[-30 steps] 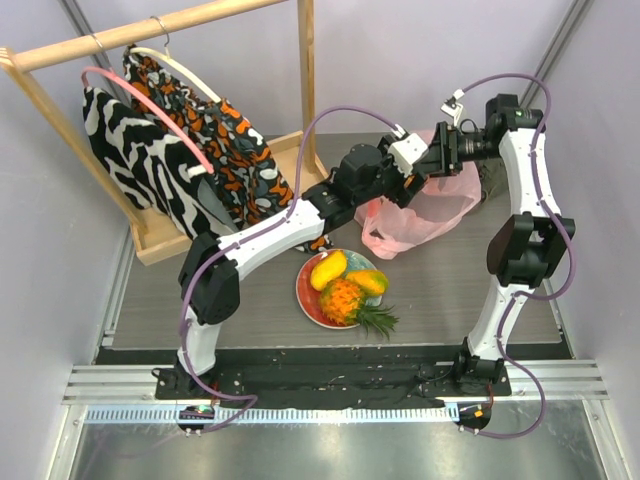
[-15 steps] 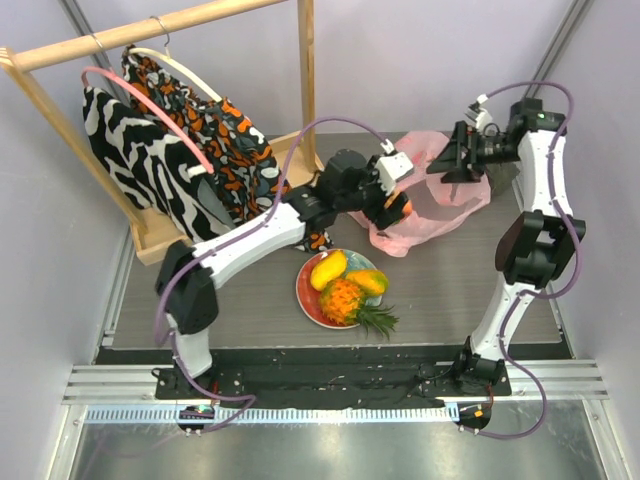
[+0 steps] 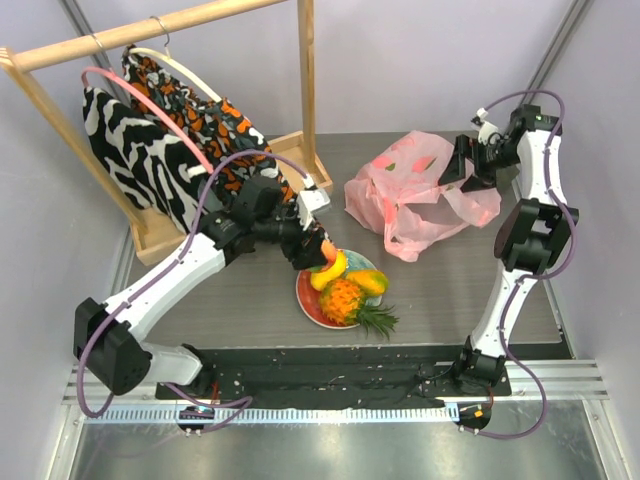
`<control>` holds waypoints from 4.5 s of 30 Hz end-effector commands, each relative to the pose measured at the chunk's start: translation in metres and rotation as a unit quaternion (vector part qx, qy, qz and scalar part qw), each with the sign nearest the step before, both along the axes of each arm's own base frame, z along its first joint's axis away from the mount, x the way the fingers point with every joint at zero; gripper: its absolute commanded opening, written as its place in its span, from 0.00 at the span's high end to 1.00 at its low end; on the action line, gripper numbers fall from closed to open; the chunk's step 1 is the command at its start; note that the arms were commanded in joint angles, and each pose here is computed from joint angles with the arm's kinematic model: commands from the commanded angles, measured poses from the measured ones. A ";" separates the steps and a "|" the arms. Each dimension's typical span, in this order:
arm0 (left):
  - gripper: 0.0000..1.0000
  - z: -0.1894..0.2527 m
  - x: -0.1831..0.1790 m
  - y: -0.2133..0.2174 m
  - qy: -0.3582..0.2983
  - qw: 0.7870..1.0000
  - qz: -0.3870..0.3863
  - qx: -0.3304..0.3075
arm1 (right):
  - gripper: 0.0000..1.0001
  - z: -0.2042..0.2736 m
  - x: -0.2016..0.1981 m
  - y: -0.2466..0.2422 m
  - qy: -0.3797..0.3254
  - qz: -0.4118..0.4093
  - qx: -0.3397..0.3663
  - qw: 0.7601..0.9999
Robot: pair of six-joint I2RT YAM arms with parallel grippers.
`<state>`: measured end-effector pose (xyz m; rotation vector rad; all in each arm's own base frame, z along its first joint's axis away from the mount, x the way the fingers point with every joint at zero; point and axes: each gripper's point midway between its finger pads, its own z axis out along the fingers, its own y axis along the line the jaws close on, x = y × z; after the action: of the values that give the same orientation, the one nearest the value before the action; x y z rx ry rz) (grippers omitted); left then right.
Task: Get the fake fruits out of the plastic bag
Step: Place the fake fruit on the plate, then adjust the plastic bag at the center of the board.
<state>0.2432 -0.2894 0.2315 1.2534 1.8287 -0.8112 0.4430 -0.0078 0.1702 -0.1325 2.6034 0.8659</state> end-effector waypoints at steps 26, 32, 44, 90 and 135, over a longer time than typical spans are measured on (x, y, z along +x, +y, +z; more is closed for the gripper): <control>0.66 -0.130 -0.017 0.026 0.168 0.981 0.096 -0.035 | 0.00 0.030 -0.052 0.063 -0.019 0.123 -0.097 0.987; 0.30 -0.132 -0.012 0.020 0.181 0.979 0.088 -0.029 | 0.00 0.033 -0.048 0.063 -0.027 0.122 -0.100 0.987; 0.00 -0.098 -0.007 0.032 0.148 0.985 0.085 0.014 | 0.00 0.053 -0.045 0.071 -0.053 0.133 -0.078 0.987; 1.00 -0.005 0.063 -0.128 0.069 0.990 0.114 -0.053 | 0.89 0.020 -0.078 0.101 -0.141 0.165 -0.113 0.970; 1.00 0.017 0.032 -0.115 0.030 0.998 -0.037 0.036 | 0.65 0.089 -0.103 0.096 -0.246 0.096 -0.019 0.964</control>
<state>0.2760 -0.4018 0.2339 1.4310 1.8766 -0.7851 0.3560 0.0264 0.2476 -0.2486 2.2066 0.5790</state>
